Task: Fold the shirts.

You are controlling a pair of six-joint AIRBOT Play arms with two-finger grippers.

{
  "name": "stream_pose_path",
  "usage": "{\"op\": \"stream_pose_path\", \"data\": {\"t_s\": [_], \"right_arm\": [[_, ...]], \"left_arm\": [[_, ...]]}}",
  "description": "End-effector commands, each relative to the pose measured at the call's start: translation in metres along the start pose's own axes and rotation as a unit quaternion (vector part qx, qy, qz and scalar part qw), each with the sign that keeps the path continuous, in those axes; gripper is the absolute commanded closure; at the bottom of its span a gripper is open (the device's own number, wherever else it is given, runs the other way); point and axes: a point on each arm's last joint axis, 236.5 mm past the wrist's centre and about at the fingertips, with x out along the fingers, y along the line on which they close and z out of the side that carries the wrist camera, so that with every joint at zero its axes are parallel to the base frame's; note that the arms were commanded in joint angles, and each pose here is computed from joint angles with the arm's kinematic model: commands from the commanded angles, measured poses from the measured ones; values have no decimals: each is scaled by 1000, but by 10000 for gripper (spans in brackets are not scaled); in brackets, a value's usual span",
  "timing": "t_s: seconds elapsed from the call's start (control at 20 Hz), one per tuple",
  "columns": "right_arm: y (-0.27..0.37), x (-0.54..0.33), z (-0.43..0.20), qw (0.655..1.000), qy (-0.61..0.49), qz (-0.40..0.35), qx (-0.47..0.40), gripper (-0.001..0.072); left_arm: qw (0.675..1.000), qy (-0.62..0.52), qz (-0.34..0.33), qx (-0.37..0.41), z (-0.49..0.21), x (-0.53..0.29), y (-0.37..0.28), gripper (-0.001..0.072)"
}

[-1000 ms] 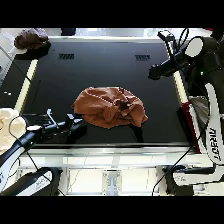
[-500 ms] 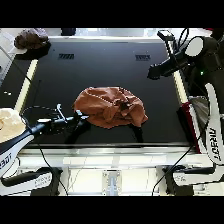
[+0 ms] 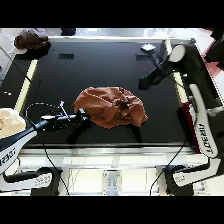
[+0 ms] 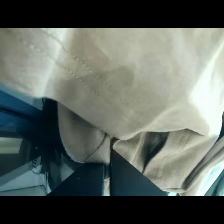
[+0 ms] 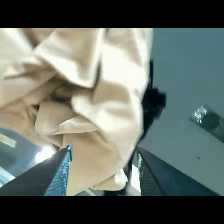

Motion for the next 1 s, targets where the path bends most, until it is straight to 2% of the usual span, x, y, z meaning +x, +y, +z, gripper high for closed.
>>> {"op": "stream_pose_path", "data": {"t_s": [0.0, 0.15, 0.3, 0.4, 0.6, 0.8, 0.85, 0.9, 0.95], "right_arm": [[27, 62, 5, 996, 36, 21, -84, 248], [49, 101, 8, 988, 54, 21, -144, 80], [58, 120, 13, 974, 59, -2, -218, 81], [56, 128, 35, 971, 21, -28, -236, 83], [40, 139, 50, 966, 2, -65, -252, 90], [39, 151, 29, 965, 44, -51, -252, 99], [39, 153, 28, 965, 46, -49, -252, 218], [39, 155, 29, 965, 45, -49, -252, 427], [39, 156, 32, 964, 39, -51, -259, 703]], "left_arm": [[1000, 18, -13, 0, -8, 0, -6, 694], [1000, 21, -15, 0, -9, 0, -7, 694], [1000, 20, -14, 0, -9, 0, -7, 694], [1000, 21, -15, 0, -9, 0, -7, 694], [1000, 21, -14, 0, -9, 0, -7, 694], [1000, 20, -14, 0, -9, 0, -7, 694], [1000, 20, -14, 0, -9, 0, -7, 694], [1000, 20, -15, 0, -9, 0, -7, 694], [1000, 18, -18, -4, -8, 0, -9, 694]]}}
